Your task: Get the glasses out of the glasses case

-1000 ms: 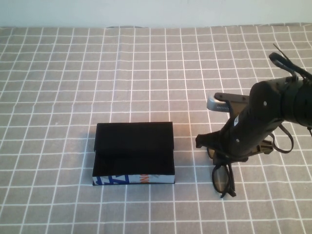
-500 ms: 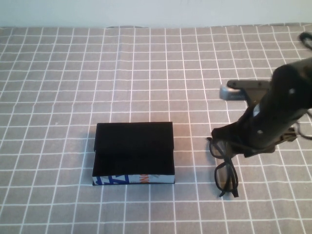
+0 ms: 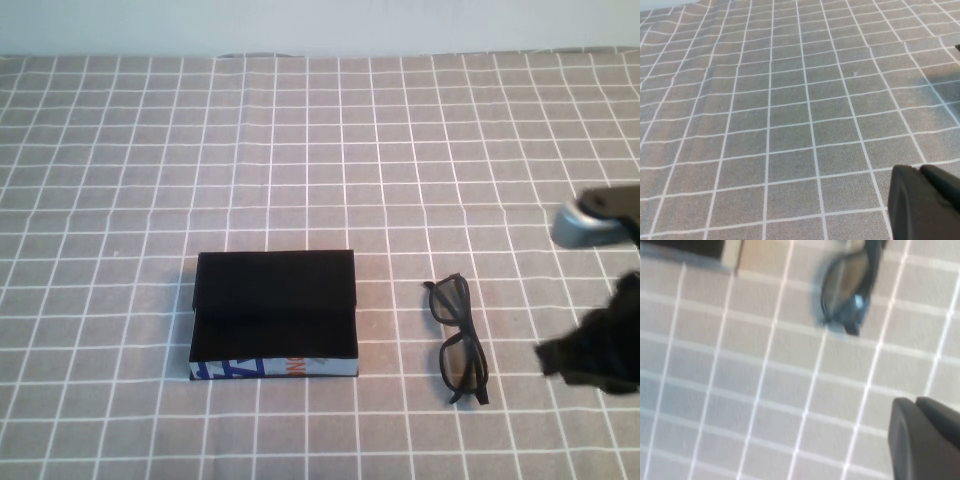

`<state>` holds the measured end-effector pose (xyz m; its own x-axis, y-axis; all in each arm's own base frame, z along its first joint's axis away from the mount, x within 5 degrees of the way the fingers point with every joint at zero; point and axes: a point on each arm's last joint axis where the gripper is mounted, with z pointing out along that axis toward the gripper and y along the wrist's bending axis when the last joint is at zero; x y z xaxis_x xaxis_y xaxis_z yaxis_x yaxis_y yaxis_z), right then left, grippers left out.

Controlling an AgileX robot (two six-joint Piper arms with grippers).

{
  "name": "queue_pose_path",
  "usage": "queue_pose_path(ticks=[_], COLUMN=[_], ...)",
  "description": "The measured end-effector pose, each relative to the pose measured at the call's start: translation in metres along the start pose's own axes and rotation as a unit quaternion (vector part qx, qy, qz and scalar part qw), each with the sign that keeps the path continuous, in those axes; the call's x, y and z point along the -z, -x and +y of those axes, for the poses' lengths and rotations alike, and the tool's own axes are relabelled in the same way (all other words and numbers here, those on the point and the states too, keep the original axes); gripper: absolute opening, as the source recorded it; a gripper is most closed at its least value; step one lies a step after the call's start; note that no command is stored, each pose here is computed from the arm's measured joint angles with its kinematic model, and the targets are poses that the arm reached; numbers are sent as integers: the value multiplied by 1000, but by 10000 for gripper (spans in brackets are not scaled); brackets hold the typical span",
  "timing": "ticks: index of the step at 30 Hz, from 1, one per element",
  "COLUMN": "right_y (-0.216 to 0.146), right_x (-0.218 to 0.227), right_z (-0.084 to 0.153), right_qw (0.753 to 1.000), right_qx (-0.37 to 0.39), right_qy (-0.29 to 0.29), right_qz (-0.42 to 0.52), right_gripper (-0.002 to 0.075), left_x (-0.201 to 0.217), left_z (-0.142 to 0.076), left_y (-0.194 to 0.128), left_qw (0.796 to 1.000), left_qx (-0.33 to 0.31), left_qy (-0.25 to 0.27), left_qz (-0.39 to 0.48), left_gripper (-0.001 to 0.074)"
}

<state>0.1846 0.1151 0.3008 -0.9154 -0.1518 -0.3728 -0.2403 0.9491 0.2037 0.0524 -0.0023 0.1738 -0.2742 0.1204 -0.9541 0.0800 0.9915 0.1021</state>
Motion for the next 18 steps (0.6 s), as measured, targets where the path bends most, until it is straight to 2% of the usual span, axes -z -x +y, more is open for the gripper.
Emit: queue_pose_path(ticks=[6,11,15,18], right_y=[-21,-29,-41,-52], right_x=[14,-5,-23,-26], right_z=[-6,-14,-33,-56], right_qw=[999,995,988,971], right_qx=[23,56,48,11], right_qy=[11,7,-7,-20], right_qz=[-32,-83,-148,-240], right_gripper=[-16,-16,-17,-17], left_x=[0,0,0,0], left_z=[0,0,0,0], left_y=[0,0,0,0], left_qw=[1000,1000,1000,1000], left_qx=[-1,-1,-1,-1], left_qy=[0,0,0,0], left_qz=[0,0,0,0], left_gripper=[-4,-4,-4,-5])
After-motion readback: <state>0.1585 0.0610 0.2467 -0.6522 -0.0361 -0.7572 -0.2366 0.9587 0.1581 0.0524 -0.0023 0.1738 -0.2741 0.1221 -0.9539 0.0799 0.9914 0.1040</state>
